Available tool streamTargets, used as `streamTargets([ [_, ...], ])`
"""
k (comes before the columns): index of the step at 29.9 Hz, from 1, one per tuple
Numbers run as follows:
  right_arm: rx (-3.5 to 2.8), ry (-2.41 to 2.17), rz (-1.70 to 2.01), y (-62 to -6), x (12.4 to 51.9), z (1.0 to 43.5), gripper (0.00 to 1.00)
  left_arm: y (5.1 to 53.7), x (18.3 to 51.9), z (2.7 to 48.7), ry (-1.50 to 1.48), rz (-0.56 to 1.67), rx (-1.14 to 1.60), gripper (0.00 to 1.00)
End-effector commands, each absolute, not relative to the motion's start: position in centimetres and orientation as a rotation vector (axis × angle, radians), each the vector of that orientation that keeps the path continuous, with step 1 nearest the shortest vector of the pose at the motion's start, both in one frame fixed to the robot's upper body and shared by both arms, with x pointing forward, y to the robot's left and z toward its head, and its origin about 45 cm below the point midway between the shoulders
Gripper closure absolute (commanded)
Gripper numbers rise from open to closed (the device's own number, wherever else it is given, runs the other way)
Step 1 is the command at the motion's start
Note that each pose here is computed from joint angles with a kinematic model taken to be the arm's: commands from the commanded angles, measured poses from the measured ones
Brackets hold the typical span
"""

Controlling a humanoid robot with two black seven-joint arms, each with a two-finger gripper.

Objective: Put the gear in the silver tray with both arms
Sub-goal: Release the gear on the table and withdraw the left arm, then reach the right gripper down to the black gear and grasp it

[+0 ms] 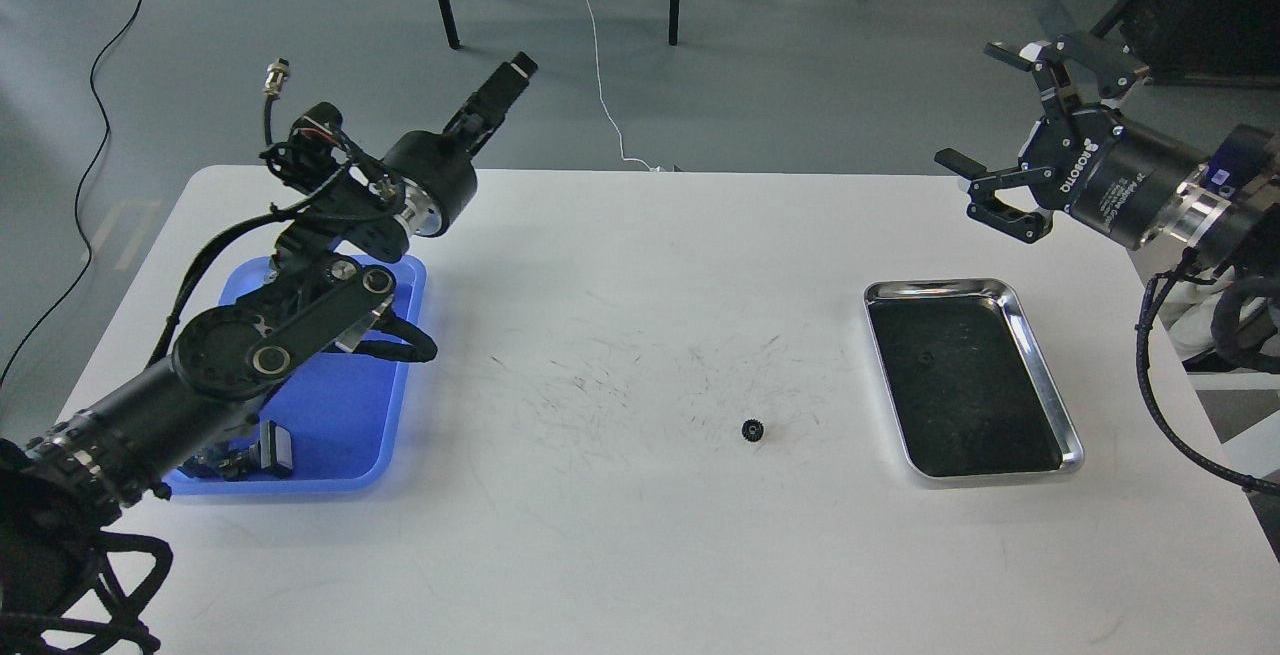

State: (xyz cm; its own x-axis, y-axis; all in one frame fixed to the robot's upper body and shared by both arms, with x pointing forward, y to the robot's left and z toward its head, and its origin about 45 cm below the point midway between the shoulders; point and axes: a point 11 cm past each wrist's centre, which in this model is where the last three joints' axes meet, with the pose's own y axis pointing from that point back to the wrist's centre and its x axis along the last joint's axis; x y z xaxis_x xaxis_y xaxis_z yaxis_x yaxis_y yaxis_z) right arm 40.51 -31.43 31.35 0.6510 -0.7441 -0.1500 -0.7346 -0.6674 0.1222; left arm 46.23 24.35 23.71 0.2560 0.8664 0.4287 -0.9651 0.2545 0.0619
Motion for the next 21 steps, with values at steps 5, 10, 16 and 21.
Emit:
streamTargets([
  [5,2.566,-0.696,0.114,-23.7,40.9,32.5,0.01,34.5,45.6,24.4,0.052,1.522,0.142,0.03],
  [10,2.338,-0.344,0.305,-18.1,40.2,31.3,0.01,35.7,43.4,21.7,0.235,1.407,0.086,0.03],
  [16,2.061,-0.051,0.427,-15.3,38.4,27.0,0.01,35.4,41.9,19.7,0.284,1.338,0.1,0.03],
  [21,1.927,0.137,0.446,-14.4,36.1,23.7,0.01,35.5,41.5,19.0,0.283,1.338,0.128,0.02],
])
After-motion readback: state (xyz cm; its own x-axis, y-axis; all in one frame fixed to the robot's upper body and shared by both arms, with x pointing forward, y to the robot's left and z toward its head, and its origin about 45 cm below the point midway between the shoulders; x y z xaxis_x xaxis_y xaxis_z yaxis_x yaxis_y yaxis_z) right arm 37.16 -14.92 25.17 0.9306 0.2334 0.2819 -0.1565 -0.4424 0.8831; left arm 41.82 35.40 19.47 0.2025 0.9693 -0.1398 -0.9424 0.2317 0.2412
